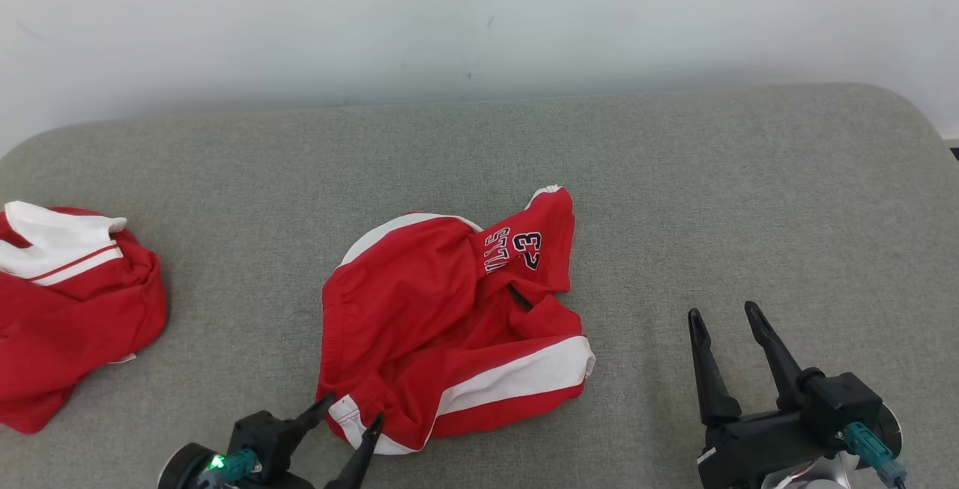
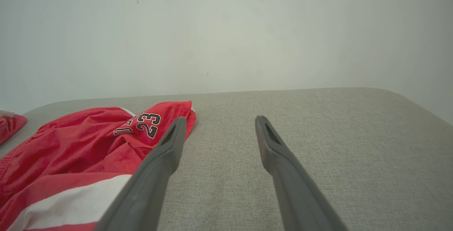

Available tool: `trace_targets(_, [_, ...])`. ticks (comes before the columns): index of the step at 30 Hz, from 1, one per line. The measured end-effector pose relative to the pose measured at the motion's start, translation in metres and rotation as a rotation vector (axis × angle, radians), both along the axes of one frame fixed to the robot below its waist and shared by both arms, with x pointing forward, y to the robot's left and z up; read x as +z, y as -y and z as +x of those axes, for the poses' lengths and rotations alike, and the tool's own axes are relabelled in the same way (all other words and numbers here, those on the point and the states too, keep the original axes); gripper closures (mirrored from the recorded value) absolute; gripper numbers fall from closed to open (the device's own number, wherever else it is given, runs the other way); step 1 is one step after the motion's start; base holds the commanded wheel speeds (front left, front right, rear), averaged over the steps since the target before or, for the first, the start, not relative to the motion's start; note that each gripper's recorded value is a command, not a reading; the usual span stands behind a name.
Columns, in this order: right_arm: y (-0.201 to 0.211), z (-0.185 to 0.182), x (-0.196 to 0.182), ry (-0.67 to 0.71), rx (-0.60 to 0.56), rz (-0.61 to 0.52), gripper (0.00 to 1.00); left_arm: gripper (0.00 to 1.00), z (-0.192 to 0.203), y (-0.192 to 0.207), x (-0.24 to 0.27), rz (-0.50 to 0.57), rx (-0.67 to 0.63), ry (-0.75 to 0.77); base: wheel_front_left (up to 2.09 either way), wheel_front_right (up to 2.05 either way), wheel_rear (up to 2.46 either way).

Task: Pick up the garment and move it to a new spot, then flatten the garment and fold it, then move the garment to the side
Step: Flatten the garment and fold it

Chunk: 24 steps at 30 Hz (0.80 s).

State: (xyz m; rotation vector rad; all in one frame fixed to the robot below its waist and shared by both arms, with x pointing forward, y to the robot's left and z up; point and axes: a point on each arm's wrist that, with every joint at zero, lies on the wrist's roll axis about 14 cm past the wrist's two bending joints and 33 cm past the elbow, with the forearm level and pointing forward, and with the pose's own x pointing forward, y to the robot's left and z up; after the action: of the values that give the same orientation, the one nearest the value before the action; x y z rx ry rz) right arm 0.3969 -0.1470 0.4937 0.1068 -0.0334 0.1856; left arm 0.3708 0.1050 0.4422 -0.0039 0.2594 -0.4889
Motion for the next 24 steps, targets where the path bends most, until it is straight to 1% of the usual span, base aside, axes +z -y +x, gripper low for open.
trace_targets(5, [0.000,-0.002,-0.001,-0.004,-0.003,0.001,0.00,0.00,0.007,-0.006,0.003,0.023,0.004,0.015,0.00,0.00,0.00])
trace_targets(10, [0.001,-0.004,-0.002,-0.008,-0.007,0.001,0.00,0.00,0.003,-0.003,-0.014,0.039,-0.004,-0.058,0.00,0.00,0.00])
trace_targets(11, [0.002,-0.005,-0.002,-0.008,-0.009,0.001,0.00,0.25,0.001,-0.002,-0.018,0.041,-0.009,-0.074,0.00,0.00,0.00])
trace_targets(12, [0.003,-0.005,-0.002,-0.007,-0.012,0.003,0.00,0.64,0.000,-0.001,-0.020,0.040,-0.010,-0.086,0.00,0.00,0.00])
trace_targets(13, [0.004,-0.005,-0.001,-0.005,-0.015,0.004,0.00,1.00,-0.001,0.001,-0.021,0.033,-0.011,-0.090,0.00,0.00,0.00])
trace_targets(17, [0.009,-0.009,-0.004,-0.013,-0.029,0.005,0.00,1.00,-0.002,0.000,-0.016,-0.009,0.009,-0.074,0.00,0.00,0.00])
trace_targets(21, [0.007,-0.010,-0.009,-0.027,-0.023,0.007,0.00,1.00,-0.002,-0.020,-0.006,-0.058,0.099,-0.030,0.00,0.00,0.00])
trace_targets(24, [-0.001,-0.007,-0.009,-0.027,-0.001,0.010,0.00,1.00,-0.010,-0.039,-0.006,-0.068,0.172,-0.019,0.00,0.00,0.00])
